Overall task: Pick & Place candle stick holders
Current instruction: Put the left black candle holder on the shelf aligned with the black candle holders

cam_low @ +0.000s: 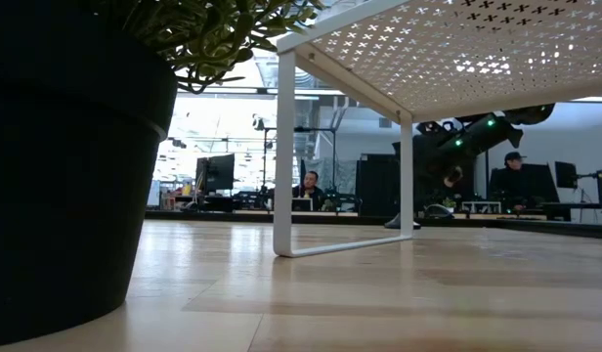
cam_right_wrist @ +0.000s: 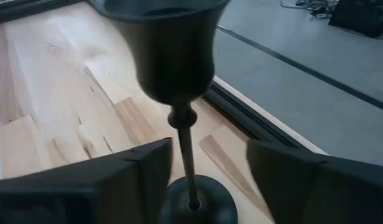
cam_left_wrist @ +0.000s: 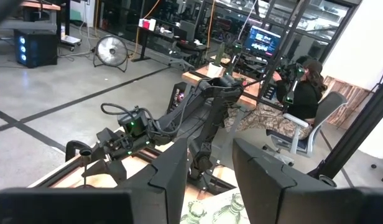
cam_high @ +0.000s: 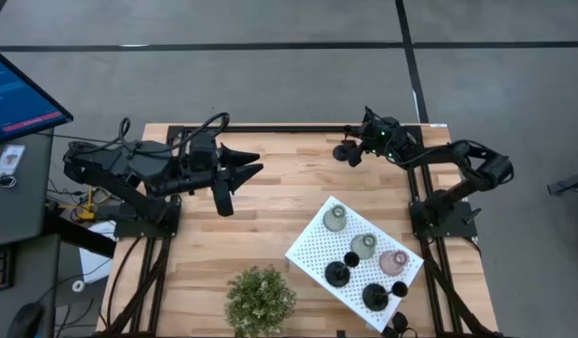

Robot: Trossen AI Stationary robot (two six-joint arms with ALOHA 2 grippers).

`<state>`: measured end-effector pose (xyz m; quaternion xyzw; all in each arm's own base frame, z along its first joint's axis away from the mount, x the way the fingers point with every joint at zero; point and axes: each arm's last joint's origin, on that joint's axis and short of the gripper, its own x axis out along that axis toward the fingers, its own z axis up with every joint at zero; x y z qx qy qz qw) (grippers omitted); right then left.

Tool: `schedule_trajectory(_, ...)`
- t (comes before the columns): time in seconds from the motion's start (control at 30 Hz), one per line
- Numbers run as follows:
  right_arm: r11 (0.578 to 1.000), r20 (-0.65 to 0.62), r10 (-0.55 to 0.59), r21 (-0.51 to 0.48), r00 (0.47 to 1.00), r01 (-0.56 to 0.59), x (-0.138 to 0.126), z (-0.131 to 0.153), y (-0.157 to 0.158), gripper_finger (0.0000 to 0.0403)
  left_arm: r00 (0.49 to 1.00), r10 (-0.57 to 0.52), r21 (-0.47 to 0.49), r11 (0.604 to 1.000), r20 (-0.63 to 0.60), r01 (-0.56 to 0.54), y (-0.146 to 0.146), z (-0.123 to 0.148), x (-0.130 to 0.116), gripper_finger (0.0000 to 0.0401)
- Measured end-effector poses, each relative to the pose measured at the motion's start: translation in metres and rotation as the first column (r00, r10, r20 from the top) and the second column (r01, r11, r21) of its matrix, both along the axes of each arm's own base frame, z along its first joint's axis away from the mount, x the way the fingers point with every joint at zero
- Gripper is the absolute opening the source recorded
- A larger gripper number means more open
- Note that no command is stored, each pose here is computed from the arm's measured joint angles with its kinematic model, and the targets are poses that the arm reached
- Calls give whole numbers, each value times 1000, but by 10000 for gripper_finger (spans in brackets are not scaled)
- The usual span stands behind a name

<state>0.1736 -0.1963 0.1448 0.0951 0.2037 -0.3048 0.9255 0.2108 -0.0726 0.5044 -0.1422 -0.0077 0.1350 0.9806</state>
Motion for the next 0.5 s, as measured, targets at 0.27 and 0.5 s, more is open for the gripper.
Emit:
schedule_trajectory(0.27,1000,-35,9,-14,999,-10,0,2,4,17,1000,0,0,1000,0,0,0,0,0,127)
schedule_trajectory(0.5,1000,-66,-4,12,998,4,-6,11,11,8,1000,0,2,1000,-5,0,-1,-1,2,127)
